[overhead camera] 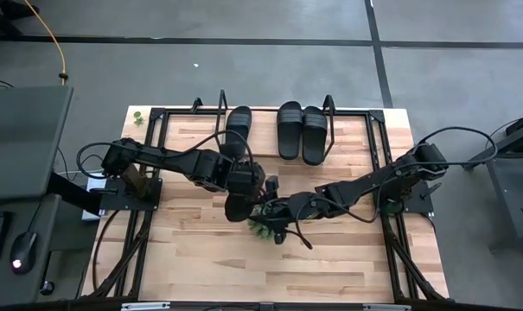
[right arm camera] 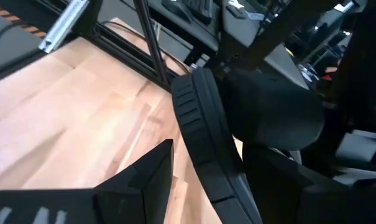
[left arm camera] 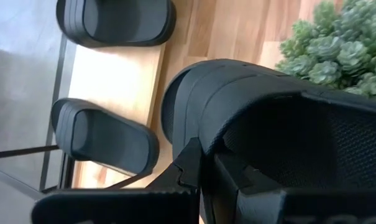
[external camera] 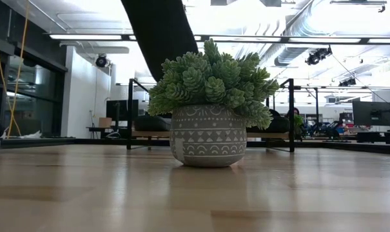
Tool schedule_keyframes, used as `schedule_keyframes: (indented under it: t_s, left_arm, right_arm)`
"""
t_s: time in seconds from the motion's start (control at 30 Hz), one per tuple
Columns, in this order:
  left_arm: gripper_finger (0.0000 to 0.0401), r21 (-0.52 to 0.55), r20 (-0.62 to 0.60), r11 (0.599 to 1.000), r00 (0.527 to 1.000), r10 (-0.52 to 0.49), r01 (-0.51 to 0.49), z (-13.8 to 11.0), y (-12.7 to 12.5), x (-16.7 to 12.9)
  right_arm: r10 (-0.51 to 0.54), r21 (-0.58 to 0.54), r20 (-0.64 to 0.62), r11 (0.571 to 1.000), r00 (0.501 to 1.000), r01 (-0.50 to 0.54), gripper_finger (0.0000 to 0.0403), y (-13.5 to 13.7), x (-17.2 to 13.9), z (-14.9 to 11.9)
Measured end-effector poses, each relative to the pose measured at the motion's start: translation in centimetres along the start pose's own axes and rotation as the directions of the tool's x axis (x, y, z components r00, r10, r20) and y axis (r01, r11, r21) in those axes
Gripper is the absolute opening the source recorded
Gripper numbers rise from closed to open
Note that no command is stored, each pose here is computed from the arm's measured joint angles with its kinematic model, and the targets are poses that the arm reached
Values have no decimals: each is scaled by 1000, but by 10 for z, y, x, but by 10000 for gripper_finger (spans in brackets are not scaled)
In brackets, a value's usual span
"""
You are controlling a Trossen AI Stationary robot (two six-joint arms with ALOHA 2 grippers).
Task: Pick and place slides into the shelf
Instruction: Put the black slide on the shelf
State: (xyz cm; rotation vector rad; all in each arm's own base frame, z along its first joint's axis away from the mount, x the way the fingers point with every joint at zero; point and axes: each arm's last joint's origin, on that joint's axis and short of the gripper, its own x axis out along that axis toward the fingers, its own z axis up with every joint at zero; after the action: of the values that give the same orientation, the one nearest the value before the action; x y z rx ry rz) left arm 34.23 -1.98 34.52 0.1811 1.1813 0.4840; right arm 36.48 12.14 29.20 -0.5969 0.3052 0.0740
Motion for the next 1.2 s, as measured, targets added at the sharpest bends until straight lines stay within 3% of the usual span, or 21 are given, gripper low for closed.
schedule_keyframes:
  t_s: [1.03,1.2]
  left_arm:
    - [5,-13,14,999,999,-48,48,2,-2,0]
    - [5,-12,16,999,999,-46,46,2,-2,0]
  right_arm:
    - [-12,52,-5,999,1000,12,183,-2,13,-9]
    - [-13,73,-2,997,1000,13,152,-2,13,-9]
